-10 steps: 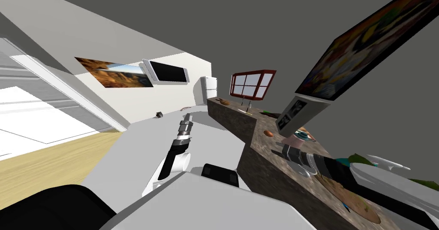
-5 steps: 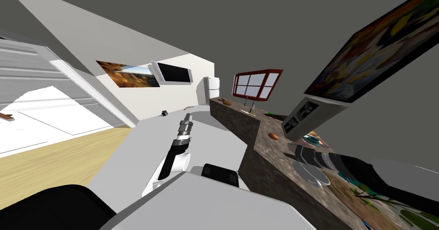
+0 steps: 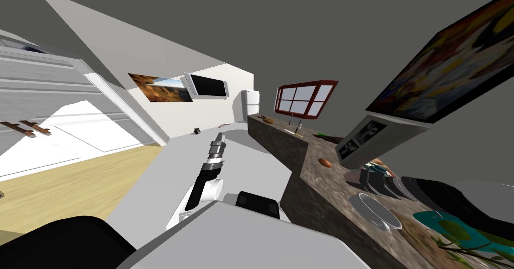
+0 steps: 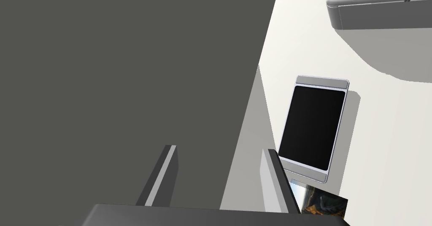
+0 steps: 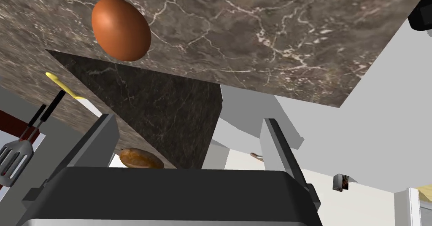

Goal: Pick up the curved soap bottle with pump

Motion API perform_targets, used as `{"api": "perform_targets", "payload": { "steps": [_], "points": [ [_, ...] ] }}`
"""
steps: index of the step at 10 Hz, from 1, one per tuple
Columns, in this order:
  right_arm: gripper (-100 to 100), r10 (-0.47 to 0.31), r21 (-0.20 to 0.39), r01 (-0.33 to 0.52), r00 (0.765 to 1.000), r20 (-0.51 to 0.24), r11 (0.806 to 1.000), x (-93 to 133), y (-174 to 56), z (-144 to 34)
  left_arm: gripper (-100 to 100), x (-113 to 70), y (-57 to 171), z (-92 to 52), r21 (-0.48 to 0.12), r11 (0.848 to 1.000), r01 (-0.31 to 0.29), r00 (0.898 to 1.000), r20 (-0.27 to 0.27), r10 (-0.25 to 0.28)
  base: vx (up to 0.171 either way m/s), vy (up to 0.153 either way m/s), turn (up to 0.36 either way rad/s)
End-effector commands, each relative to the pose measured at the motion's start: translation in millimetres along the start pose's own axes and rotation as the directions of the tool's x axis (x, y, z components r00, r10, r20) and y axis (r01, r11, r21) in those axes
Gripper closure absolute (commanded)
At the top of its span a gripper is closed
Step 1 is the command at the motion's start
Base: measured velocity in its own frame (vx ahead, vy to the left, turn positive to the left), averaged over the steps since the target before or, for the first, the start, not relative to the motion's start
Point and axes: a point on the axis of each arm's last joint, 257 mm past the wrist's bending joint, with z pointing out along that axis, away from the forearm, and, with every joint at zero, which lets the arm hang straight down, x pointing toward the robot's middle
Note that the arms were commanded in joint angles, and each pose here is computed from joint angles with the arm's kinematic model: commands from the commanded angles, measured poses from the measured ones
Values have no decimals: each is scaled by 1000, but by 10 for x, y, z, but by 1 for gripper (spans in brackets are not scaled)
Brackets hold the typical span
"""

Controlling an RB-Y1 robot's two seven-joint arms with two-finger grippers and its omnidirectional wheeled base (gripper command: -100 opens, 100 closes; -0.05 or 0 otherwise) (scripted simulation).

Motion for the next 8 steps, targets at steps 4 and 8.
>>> {"api": "perform_targets", "payload": {
  "steps": [4,8],
  "points": [
    [-100,-67,60,74,990,-125,995,181,-435,-310,0,0,0,0,0,1000,0,1000,0,0,9,-2,84],
    [-100,-113,107,138,970,-213,985,219,-783,-609,0,0,0,0,0,1000,0,1000,0,0,12,-15,64]
  ]
}}
